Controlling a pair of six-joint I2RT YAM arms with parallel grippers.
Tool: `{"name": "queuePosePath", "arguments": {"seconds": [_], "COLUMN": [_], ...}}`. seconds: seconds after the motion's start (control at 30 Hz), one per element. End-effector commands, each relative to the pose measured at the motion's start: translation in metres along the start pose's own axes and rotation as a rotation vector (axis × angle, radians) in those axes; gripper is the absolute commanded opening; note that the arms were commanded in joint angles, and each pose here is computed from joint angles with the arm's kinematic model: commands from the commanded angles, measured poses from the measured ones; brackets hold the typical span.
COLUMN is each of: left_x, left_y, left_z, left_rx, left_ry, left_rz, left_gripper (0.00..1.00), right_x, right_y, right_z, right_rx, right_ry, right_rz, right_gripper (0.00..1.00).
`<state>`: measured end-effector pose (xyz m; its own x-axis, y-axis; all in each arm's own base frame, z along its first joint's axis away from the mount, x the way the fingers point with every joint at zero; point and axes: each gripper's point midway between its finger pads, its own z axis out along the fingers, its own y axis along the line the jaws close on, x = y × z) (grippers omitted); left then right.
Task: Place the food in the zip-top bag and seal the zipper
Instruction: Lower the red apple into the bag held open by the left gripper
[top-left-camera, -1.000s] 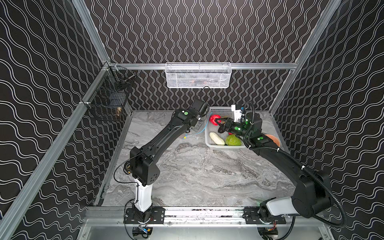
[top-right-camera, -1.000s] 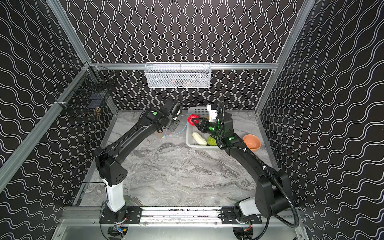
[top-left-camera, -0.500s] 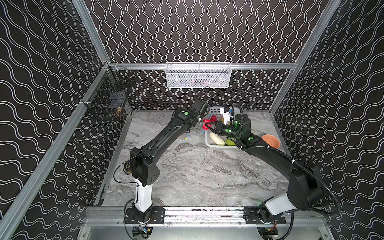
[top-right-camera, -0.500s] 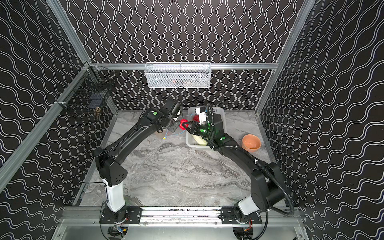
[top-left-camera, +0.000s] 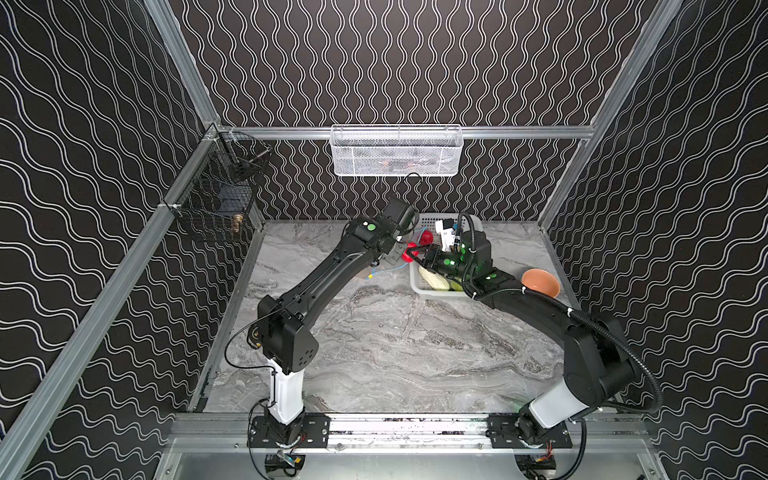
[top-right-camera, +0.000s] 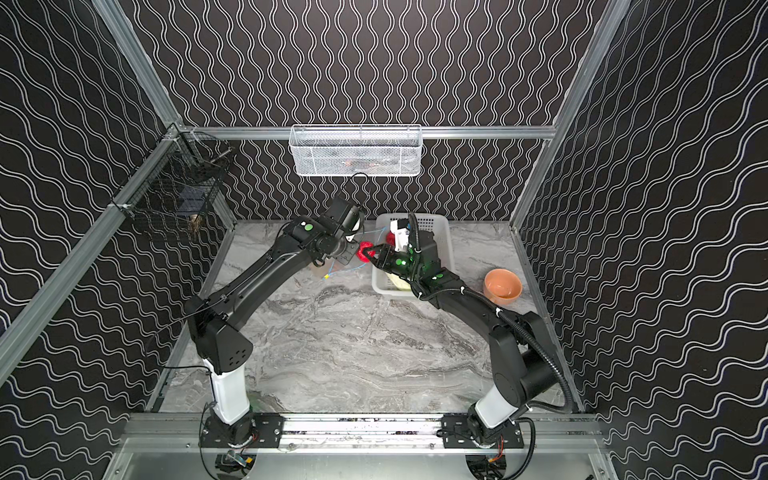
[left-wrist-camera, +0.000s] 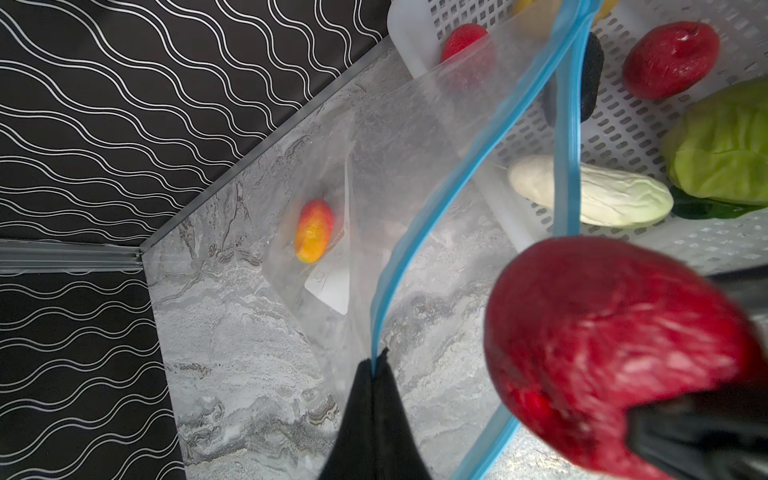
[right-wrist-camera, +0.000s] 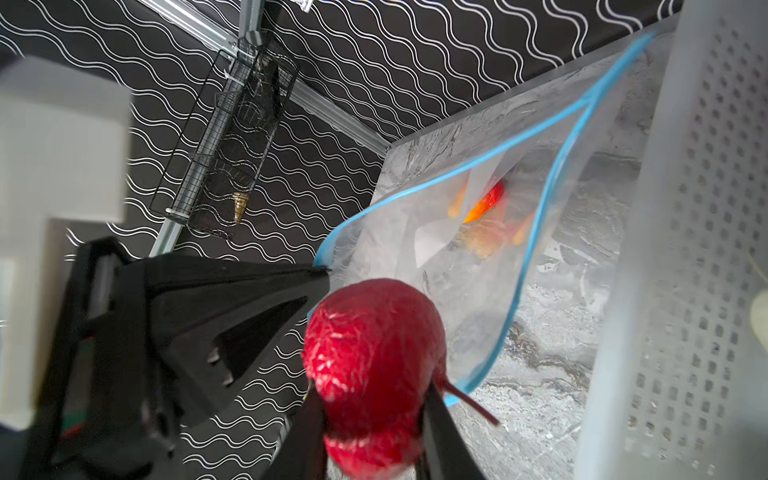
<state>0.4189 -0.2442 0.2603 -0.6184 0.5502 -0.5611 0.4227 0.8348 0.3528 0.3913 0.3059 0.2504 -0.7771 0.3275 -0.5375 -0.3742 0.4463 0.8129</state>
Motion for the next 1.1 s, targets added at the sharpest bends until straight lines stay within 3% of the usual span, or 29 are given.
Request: {"name": "queuePosePath", "arguments": {"seconds": [0.0, 0.53, 0.67, 0.9, 1.07], "left_x": [-0.006, -0.006, -0.008, -0.010, -0.010], "left_y": [0.003, 0.000, 0.001, 0.002, 0.004], "left_z": [-0.005, -0.008, -0.006, -0.009, -0.008], "left_rx": [-0.005, 0.025, 0.017, 0.013, 0.000], "left_ry": [-0.020, -0.024, -0.021, -0.028, -0.028], "left_rz": [-0.029, -0.031, -0.026, -0.027, -0.024], "left_gripper": [0.00, 0.00, 0.00, 0.00, 0.00], "right_x": [-0.011, -0.020, -0.024, -0.025, -0.023], "right_y": [0.006, 0.008, -0.006, -0.008, -0.008], "right_z": [0.006, 0.027, 0.038, 0.054, 0.057], "right_rx": [-0.030, -0.063, 0.007, 0.051, 0.084], "right_ry": [-0.049, -0.062, -0.088, -0.080, -0.085], "right_rz": [0.000, 0.039, 0.067, 0.047, 0.004], "right_gripper": [0.00, 0.00, 0.05, 0.38, 0.53]}}
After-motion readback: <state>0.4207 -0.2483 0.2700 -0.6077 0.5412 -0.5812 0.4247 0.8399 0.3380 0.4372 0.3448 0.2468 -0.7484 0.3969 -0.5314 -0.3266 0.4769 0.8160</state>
